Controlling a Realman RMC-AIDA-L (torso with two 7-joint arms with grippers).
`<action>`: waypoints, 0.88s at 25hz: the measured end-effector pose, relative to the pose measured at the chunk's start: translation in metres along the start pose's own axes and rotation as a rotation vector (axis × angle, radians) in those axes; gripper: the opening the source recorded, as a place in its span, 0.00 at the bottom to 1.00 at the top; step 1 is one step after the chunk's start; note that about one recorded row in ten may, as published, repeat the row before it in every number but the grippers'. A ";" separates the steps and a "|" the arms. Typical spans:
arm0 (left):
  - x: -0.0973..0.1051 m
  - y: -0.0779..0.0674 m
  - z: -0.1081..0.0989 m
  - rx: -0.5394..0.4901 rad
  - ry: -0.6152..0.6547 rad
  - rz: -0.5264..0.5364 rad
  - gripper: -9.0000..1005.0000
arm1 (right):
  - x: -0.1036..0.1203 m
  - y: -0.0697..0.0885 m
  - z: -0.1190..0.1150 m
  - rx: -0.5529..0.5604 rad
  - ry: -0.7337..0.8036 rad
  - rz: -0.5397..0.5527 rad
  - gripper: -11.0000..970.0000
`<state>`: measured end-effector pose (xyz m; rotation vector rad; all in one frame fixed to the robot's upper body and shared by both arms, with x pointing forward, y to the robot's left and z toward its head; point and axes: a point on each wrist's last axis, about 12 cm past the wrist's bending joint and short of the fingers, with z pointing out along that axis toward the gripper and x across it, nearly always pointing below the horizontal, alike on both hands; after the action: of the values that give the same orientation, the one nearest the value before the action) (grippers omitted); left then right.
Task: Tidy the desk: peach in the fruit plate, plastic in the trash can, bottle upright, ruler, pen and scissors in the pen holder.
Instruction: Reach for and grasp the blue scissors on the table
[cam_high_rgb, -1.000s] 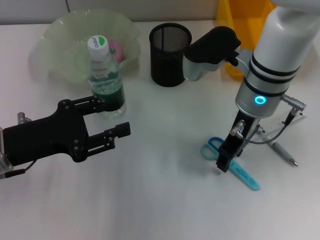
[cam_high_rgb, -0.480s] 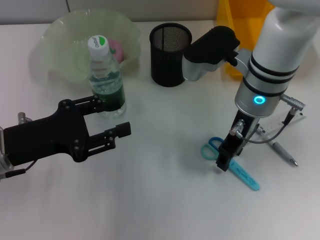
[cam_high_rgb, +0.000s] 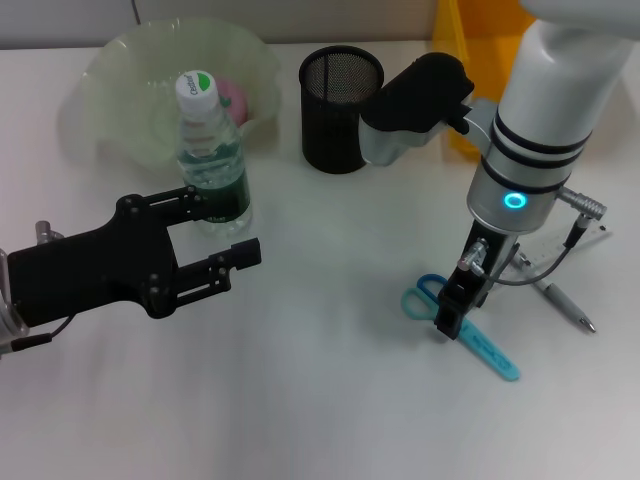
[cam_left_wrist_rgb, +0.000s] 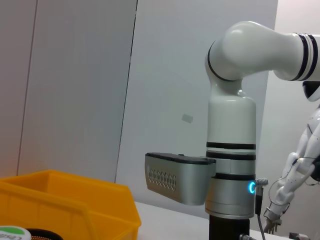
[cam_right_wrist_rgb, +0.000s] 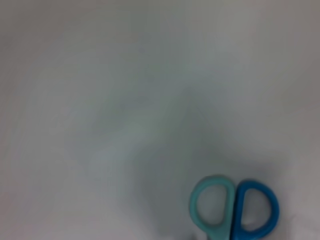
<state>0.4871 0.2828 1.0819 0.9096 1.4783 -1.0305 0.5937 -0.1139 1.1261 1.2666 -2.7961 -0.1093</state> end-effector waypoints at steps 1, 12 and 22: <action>0.000 0.000 0.000 -0.001 0.001 0.000 0.59 | 0.000 0.000 0.000 0.002 0.000 -0.002 0.56; 0.000 0.001 0.000 -0.008 0.002 0.000 0.59 | -0.003 0.001 -0.003 0.006 -0.010 -0.008 0.56; 0.003 0.001 0.002 -0.010 -0.007 0.010 0.59 | -0.004 0.001 -0.003 0.008 -0.014 -0.009 0.56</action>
<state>0.4888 0.2812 1.0789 0.9046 1.4703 -1.0167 0.5954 -0.1104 1.1291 1.2849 -2.8057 -0.1072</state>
